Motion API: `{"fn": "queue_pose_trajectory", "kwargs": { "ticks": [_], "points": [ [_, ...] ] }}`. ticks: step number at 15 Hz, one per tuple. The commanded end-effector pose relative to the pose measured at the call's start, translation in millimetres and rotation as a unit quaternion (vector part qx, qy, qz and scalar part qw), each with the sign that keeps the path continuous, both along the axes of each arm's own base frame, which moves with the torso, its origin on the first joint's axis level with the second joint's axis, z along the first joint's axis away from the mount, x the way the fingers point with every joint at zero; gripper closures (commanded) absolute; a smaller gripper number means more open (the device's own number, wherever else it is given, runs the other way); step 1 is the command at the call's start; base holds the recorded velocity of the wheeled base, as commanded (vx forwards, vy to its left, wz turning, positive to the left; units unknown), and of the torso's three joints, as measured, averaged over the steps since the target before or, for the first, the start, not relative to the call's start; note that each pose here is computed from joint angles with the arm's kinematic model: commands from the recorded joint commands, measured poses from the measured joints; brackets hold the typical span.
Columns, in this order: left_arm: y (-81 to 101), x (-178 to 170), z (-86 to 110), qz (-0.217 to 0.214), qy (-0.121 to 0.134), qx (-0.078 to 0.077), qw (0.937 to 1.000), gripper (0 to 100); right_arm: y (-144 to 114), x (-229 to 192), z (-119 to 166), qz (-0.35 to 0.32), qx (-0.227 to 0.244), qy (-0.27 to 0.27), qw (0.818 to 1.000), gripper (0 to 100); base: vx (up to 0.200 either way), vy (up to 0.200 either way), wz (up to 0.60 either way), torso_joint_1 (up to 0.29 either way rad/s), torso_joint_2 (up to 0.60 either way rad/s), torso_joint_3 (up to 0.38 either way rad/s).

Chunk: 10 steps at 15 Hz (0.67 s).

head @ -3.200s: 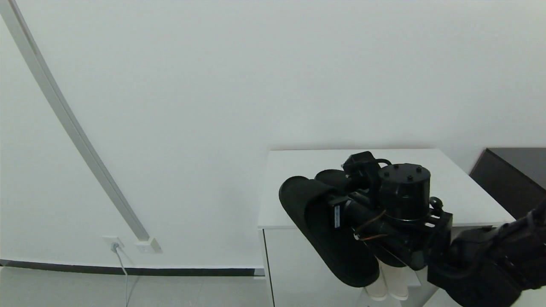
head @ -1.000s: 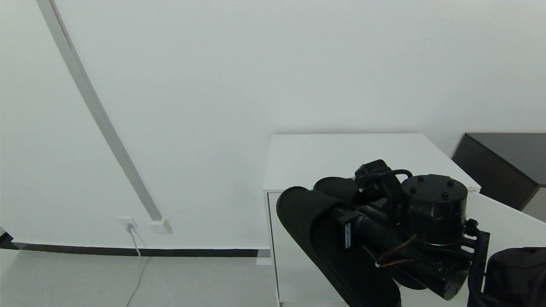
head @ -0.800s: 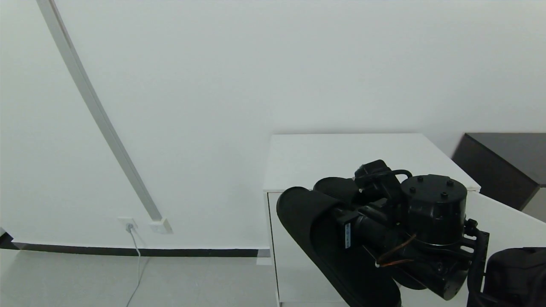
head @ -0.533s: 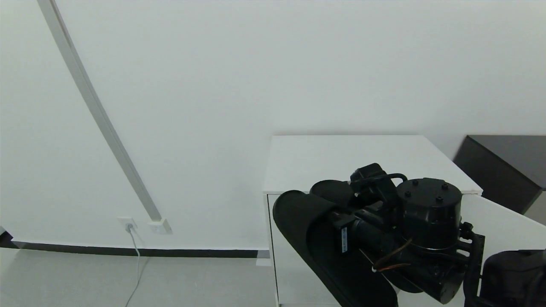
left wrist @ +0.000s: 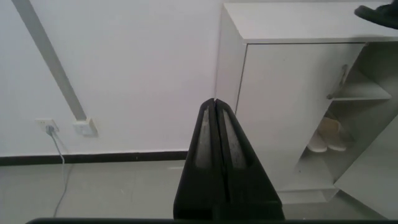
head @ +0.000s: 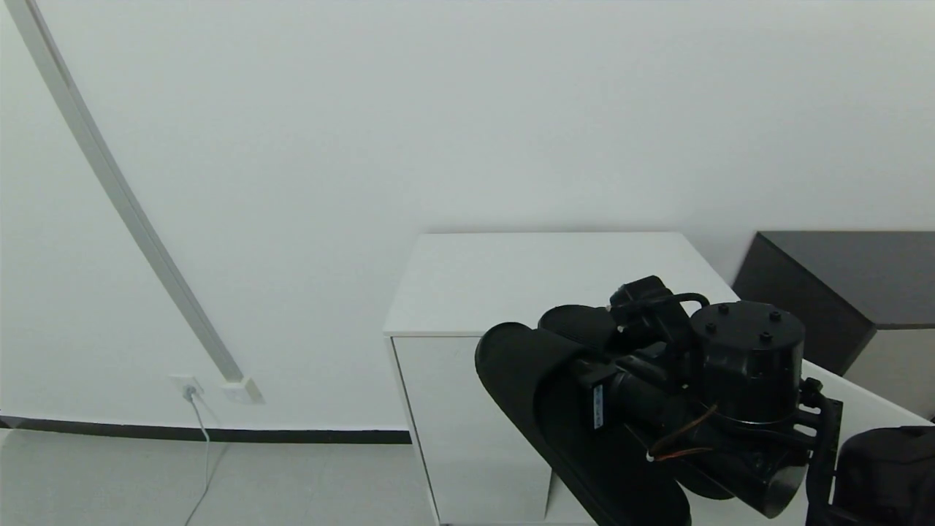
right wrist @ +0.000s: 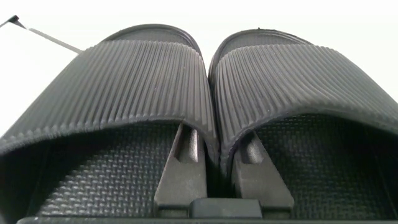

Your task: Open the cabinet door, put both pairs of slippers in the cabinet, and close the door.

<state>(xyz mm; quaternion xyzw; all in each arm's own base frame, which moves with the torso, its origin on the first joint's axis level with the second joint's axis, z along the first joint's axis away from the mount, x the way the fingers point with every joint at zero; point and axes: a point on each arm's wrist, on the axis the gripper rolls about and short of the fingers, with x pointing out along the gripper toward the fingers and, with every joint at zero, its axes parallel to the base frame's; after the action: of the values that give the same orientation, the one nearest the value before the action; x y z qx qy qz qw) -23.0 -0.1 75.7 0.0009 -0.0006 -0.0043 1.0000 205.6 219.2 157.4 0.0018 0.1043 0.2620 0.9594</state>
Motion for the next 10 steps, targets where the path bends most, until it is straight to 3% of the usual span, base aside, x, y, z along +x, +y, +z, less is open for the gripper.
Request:
{"fn": "queue_pose_trajectory", "kwargs": {
  "ticks": [1,9,10],
  "points": [
    [0.0,0.1,0.0,0.000,0.001,0.000,1.0000,100,-2.0,-1.9,0.1,0.000,0.000,0.000,1.000,100,0.000,-0.200,0.00,0.002,0.00,0.002],
    [0.0,0.1,0.0,0.000,0.001,0.000,1.0000,100,-3.7,-3.4,-3.0,0.001,-0.005,0.004,1.000,100,0.000,-0.200,0.00,0.002,0.00,0.004],
    [0.0,0.1,0.0,0.000,0.001,0.000,1.0000,100,-3.7,-3.4,-3.0,0.001,-0.005,0.004,1.000,100,0.000,0.000,0.00,0.000,0.00,0.000]
  ]
}}
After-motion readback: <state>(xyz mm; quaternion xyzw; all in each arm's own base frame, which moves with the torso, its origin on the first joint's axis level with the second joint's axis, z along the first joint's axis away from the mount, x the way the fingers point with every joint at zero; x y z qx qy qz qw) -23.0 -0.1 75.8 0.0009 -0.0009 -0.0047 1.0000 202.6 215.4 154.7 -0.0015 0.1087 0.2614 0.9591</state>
